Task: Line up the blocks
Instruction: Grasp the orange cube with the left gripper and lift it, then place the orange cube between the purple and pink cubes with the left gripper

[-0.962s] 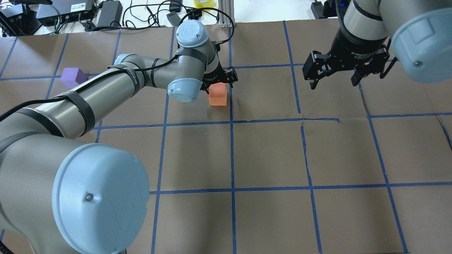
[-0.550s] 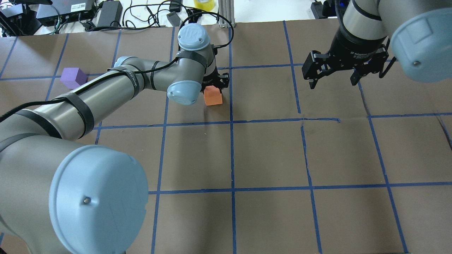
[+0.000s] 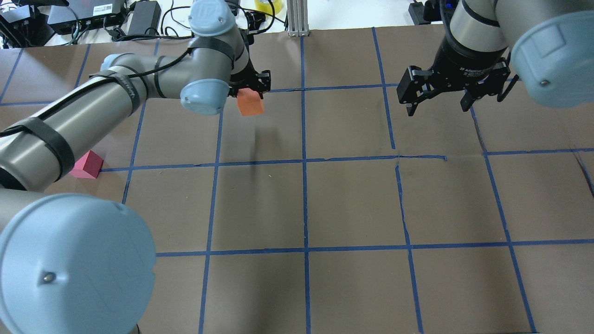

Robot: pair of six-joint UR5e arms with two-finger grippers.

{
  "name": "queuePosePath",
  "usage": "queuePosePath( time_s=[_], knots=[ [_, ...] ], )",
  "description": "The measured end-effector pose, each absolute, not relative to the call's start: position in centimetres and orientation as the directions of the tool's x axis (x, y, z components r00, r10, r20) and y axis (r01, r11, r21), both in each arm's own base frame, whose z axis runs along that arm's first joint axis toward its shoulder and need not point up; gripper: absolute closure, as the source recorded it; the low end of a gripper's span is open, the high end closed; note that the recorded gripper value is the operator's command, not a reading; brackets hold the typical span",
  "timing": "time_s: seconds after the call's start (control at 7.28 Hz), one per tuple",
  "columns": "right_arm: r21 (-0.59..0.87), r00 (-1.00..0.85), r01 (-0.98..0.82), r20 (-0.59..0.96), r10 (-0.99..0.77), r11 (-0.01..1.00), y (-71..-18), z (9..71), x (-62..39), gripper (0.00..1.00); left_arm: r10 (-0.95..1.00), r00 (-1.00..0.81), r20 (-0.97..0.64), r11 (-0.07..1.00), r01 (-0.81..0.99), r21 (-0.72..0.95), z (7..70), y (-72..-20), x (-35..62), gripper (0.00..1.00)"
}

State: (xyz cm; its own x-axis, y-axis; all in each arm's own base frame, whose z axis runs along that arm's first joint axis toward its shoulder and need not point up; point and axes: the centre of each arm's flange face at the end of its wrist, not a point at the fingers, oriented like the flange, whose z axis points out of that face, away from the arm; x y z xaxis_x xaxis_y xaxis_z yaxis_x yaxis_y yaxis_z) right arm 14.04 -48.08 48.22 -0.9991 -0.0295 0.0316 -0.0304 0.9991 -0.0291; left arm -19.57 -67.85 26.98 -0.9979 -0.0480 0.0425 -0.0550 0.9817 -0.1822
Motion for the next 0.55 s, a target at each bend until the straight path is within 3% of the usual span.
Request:
queuePosePath(
  time_s=[0.55],
  knots=[
    [-0.026,-0.999,-0.033,0.037,-0.032,0.999,-48.1,48.2,14.0,0.00,0.033,-0.999,-0.015,0.988,0.035,-0.148,30.4,-68.8,0.8,1.00]
  ],
)
